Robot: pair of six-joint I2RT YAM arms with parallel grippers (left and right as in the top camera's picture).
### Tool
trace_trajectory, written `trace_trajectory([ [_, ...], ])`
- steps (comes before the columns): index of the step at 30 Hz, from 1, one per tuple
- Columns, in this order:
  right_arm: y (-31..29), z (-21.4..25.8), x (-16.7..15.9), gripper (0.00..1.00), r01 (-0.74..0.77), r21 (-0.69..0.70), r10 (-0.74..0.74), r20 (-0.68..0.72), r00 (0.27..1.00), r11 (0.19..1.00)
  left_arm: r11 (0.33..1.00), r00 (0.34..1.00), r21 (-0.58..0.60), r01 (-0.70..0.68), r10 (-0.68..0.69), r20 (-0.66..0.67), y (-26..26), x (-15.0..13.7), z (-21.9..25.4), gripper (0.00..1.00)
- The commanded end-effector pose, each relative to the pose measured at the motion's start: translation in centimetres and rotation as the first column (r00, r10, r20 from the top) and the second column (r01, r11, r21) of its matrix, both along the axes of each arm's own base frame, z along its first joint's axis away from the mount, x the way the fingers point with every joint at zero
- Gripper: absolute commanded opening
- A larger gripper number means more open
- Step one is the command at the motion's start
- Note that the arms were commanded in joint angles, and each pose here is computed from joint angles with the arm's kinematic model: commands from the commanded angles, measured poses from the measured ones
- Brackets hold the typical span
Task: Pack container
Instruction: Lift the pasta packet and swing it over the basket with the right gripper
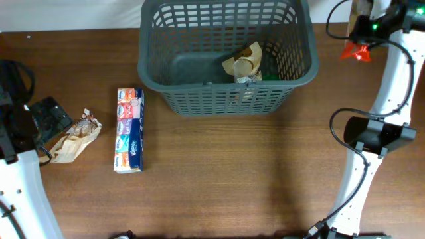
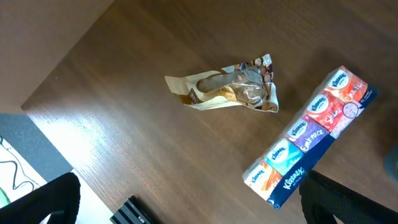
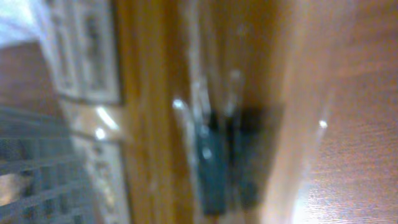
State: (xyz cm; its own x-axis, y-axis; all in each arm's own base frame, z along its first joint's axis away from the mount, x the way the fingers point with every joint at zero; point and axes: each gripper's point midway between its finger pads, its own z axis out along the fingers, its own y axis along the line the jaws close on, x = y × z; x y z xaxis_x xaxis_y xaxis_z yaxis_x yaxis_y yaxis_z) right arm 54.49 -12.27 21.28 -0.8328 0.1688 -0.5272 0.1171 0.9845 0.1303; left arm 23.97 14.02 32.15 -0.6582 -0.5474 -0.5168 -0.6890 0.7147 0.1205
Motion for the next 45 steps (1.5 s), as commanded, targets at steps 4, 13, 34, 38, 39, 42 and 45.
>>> trace_trajectory([
  [4, 6.1, 15.1, -2.4, 0.04, -0.117, -0.004, 0.111, 0.341, 0.934, 0.993, 1.0, 1.0, -0.006, -0.012, 0.012, 0.014, 0.2, 0.2, 0.1, 0.99],
  [13, 16.4, 23.6, -3.9, 0.04, -0.313, -0.074, 0.3, 0.556, 0.775, 0.947, 1.0, 1.0, -0.007, -0.012, 0.012, 0.011, 0.1, 0.2, 0.0, 0.99],
  [34, 29.0, 13.5, -5.3, 0.04, -0.768, -0.439, 0.883, 0.18, 0.433, 0.466, 1.0, 1.0, -0.016, -0.012, 0.012, -0.016, -0.1, -0.4, -0.3, 0.99],
  [38, 29.2, 10.0, -3.5, 0.04, -0.798, -0.455, 0.915, 0.12, 0.386, 0.396, 1.0, 1.0, -0.017, -0.012, 0.012, -0.016, -0.1, -0.4, -0.3, 0.99],
  [39, 29.4, 9.2, -3.0, 0.04, -0.801, -0.461, 0.92, 0.112, 0.375, 0.383, 1.0, 1.0, -0.017, -0.012, 0.012, -0.016, -0.1, -0.4, -0.3, 0.99],
  [42, 29.7, 6.7, -1.7, 0.04, -0.807, -0.455, 0.922, 0.103, 0.372, 0.376, 1.0, 1.0, -0.019, -0.013, 0.012, -0.023, -0.1, -0.6, -0.4, 0.99],
  [45, 29.8, 5.0, -1.2, 0.04, -0.815, -0.442, 0.923, 0.093, 0.374, 0.375, 1.0, 0.999, -0.022, -0.013, 0.012, -0.031, -0.2, -0.7, -0.4, 0.99],
])
